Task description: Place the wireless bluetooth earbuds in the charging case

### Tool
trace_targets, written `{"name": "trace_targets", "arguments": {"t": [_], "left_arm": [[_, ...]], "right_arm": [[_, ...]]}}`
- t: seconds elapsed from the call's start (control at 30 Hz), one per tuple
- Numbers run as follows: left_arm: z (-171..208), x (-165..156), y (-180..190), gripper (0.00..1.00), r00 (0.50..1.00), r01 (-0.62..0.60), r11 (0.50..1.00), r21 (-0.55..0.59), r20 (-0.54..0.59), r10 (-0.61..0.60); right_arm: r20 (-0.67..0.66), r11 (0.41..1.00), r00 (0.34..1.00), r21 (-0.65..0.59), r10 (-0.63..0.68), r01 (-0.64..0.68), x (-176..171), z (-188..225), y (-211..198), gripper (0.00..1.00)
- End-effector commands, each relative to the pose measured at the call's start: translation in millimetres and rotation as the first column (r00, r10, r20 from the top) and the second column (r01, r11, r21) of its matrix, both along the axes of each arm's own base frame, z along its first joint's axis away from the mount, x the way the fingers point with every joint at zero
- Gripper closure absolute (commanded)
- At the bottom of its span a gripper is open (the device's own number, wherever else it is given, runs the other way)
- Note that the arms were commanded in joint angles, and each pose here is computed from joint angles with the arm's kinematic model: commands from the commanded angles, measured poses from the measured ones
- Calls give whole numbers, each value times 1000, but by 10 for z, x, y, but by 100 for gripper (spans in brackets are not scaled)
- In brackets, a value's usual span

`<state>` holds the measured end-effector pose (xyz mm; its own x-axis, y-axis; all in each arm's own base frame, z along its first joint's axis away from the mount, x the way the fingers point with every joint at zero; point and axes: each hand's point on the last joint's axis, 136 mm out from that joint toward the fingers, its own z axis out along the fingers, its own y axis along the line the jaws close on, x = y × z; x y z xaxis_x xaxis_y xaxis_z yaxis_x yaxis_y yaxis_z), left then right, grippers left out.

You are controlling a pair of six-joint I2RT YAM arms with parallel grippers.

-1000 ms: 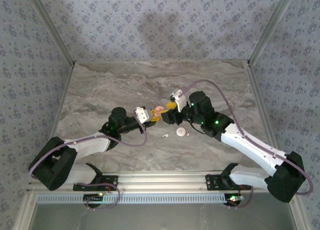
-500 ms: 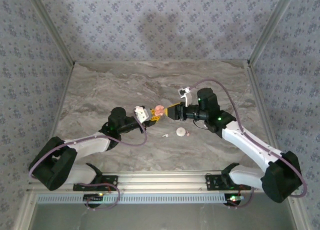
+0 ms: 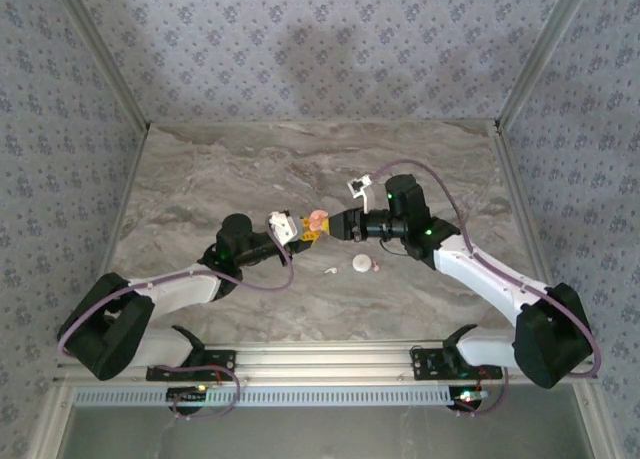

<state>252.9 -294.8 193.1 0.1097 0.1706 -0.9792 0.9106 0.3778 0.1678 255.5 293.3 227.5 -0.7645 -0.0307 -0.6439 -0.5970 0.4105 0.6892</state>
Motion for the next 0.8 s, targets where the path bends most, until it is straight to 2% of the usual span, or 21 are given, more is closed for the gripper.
{"name": "trace_targets", "arguments": {"t": [0.0, 0.77], "left_arm": [[274, -20, -26, 88, 998, 12, 998, -55, 60, -8], [285, 17, -15, 88, 998, -9, 998, -63, 57, 13]], "right_arm": [[-16, 999, 1000, 22, 25, -24, -16, 19, 34, 60], [12, 994, 995, 47, 97, -97, -136, 178, 172, 64]]}}
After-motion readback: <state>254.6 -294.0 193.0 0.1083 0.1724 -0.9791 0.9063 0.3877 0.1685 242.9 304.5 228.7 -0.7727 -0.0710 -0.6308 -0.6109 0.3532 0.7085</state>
